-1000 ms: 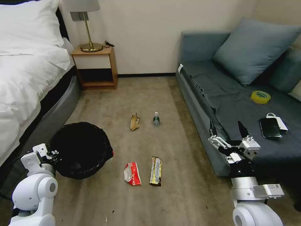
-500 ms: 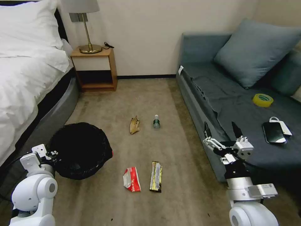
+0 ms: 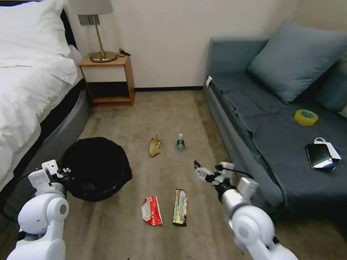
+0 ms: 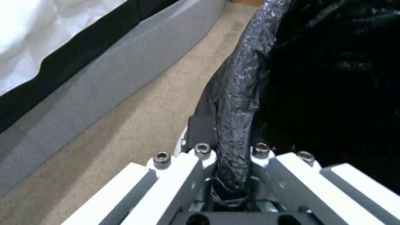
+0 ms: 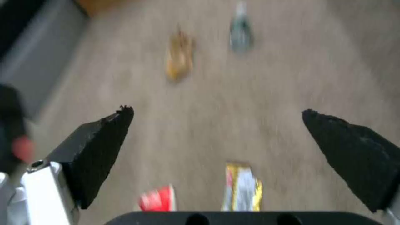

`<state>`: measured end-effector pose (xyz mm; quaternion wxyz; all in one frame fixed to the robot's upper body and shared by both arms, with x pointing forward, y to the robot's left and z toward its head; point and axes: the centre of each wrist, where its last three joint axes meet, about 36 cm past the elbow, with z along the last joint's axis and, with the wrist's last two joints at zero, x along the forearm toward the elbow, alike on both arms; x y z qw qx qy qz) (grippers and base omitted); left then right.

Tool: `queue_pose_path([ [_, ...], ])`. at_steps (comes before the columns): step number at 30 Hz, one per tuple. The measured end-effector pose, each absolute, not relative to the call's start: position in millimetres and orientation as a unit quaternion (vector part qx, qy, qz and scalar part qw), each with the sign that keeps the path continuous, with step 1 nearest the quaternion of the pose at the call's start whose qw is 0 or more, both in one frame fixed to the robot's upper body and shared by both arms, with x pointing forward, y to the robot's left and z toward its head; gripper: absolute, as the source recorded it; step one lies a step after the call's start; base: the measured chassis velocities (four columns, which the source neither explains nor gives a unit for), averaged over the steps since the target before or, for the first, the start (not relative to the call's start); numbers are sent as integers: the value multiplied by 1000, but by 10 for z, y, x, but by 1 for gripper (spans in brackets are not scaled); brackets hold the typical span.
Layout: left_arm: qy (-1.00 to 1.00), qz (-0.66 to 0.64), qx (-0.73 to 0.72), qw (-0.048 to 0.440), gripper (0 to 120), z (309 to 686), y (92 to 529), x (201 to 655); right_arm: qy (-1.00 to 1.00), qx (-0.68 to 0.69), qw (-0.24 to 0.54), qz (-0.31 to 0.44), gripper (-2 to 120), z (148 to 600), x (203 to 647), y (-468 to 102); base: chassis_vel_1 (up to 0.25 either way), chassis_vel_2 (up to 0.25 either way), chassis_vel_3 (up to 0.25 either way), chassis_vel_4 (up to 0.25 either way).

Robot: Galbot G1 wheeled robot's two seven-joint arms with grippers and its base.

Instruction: Pick up the trash bin, then pick up the garbage on the floor and place it into the trash bin.

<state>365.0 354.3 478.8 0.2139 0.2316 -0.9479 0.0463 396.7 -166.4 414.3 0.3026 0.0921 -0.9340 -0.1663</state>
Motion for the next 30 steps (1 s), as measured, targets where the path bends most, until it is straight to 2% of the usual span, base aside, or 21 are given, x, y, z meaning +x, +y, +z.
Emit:
queue_pose_path([
  [3,-947,41,235,217,2,4772,3549,3639,-923,101,353,-112,100,3782,4174,-1524,0,0,0,0],
  [14,-943,42,241,224,2,4714,3524,3602,-880,148,450,44,100,2924,4337,-1378,0,0,0,0],
  [22,-942,39,247,224,2,4719,3563,3569,-874,173,452,53,100,2759,4474,-1043,0,0,0,0],
  [30,-942,39,247,223,2,4726,3558,3564,-870,175,454,75,100,2505,4415,-963,0,0,0,0],
])
